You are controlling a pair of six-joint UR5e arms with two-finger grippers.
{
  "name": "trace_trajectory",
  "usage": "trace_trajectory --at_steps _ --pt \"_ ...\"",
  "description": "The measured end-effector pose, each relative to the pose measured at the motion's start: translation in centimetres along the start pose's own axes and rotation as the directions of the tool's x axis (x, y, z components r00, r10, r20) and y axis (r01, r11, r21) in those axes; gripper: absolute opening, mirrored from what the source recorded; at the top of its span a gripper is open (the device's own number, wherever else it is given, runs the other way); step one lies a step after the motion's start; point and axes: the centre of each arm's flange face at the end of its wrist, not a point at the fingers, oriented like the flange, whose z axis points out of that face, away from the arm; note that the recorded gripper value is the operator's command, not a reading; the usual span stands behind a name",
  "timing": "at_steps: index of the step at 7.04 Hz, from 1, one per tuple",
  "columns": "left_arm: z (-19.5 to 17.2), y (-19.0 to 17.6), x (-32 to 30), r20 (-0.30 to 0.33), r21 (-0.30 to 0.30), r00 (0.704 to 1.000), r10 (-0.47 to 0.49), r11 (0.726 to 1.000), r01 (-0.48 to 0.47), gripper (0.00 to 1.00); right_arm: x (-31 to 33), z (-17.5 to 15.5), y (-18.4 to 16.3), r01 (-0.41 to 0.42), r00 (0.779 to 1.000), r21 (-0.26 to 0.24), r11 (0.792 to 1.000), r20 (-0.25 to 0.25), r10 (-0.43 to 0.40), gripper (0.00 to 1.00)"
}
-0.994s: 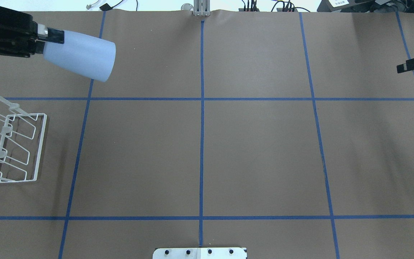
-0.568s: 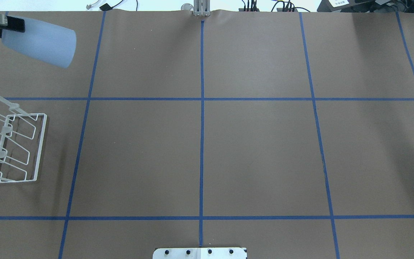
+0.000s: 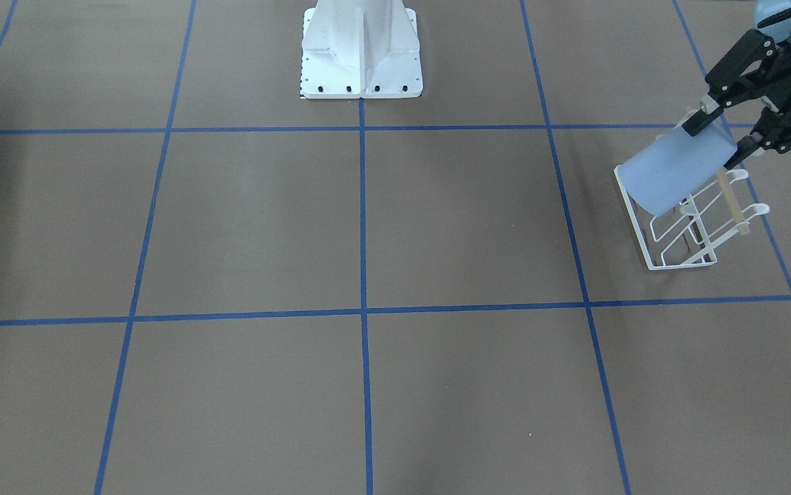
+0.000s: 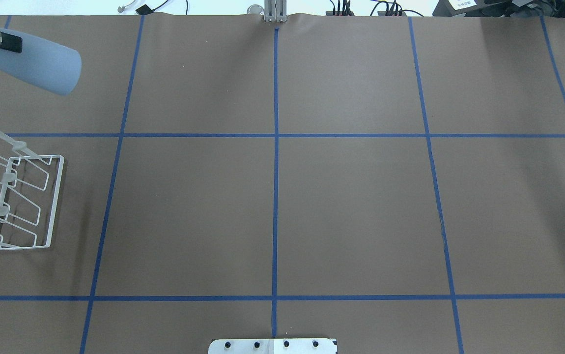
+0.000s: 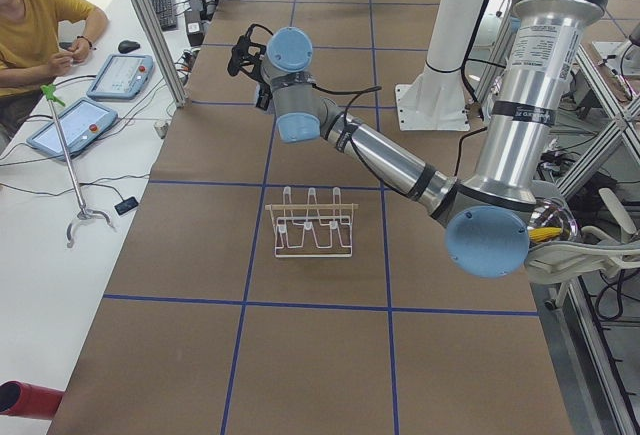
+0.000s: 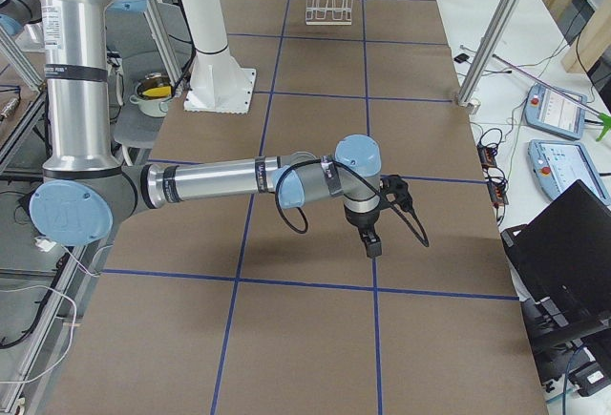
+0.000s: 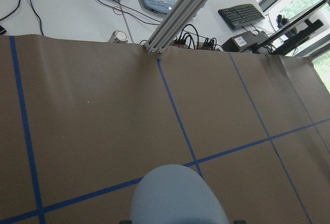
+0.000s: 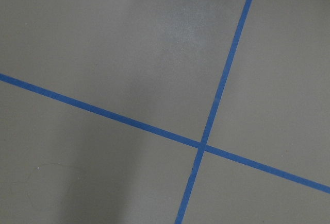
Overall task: Hang cup on cup holder
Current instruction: 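Move the cup with the left gripper over the white wire rack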
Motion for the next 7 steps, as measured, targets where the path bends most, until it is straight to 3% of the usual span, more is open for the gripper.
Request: trace_trajectory --at_steps 4,7 --pt "0.8 2.1 -5.2 0.143 -0.106 0.989 0.035 0.994 -0.02 0.0 0.6 0.4 0.9 -0.025 1.0 -0.028 0.999 0.004 0.025 1.0" --pt "1.7 2.6 -5.6 0.311 -0.18 0.95 0.018 0.983 0.041 0.0 1.8 0.8 2.6 -0.096 0.995 -0.089 0.991 0.002 0.096 1.0"
